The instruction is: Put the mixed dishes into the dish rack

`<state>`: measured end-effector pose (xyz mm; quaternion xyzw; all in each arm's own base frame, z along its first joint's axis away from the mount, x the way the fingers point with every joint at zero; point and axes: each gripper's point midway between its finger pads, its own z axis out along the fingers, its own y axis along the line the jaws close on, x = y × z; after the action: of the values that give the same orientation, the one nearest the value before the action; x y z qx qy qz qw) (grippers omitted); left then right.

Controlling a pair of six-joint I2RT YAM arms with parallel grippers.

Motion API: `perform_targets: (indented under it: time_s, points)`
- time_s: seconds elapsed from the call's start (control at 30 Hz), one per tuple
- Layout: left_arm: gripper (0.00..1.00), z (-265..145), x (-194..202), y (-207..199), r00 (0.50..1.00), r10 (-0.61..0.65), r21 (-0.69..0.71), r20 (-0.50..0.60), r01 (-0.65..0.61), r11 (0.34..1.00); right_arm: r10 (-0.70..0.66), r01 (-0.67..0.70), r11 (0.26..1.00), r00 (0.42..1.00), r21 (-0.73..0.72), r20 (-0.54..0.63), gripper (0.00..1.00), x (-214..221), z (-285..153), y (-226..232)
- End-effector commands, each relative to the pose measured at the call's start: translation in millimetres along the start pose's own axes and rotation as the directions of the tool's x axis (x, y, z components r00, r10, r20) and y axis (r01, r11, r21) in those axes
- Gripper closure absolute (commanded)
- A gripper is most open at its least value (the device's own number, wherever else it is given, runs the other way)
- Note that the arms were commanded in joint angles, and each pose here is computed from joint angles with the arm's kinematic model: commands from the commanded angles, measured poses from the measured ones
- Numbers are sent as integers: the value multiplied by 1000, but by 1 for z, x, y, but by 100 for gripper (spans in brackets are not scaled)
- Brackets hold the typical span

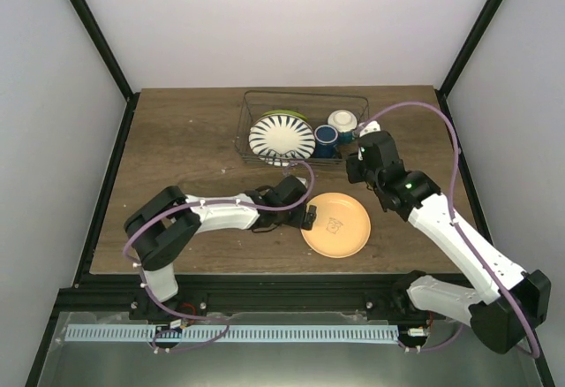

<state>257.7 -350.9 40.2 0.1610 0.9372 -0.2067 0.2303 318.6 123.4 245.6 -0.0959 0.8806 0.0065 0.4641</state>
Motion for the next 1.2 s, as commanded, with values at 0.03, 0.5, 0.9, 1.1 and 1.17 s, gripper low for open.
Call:
perform_targets:
  time_s: [0.03, 0.5, 0.9, 1.1, 1.17]
  points:
    - [0, 12, 6, 1, 1000, -5, -41, -25, 4, 999, 18, -18, 1000, 1000, 24, 20, 63, 0, -11, -10]
    - [65, 24, 26, -8, 997, 26, -35, -78, -29, 999, 10, -10, 999, 1000, 31, -12, 63, 12, -9, -11]
    - [100, 5, 24, -8, 1000, 4, 12, -27, -4, 1000, 37, -45, 994, 996, -102, -78, 50, 33, 0, 14]
    - [100, -29, 19, 30, 994, -98, 24, 52, 97, 995, 58, -83, 980, 989, -182, -137, 44, 49, 13, 33]
    - [100, -46, 16, 50, 988, -124, 2, 91, 125, 992, 65, -97, 971, 987, -219, -146, 44, 52, 16, 41]
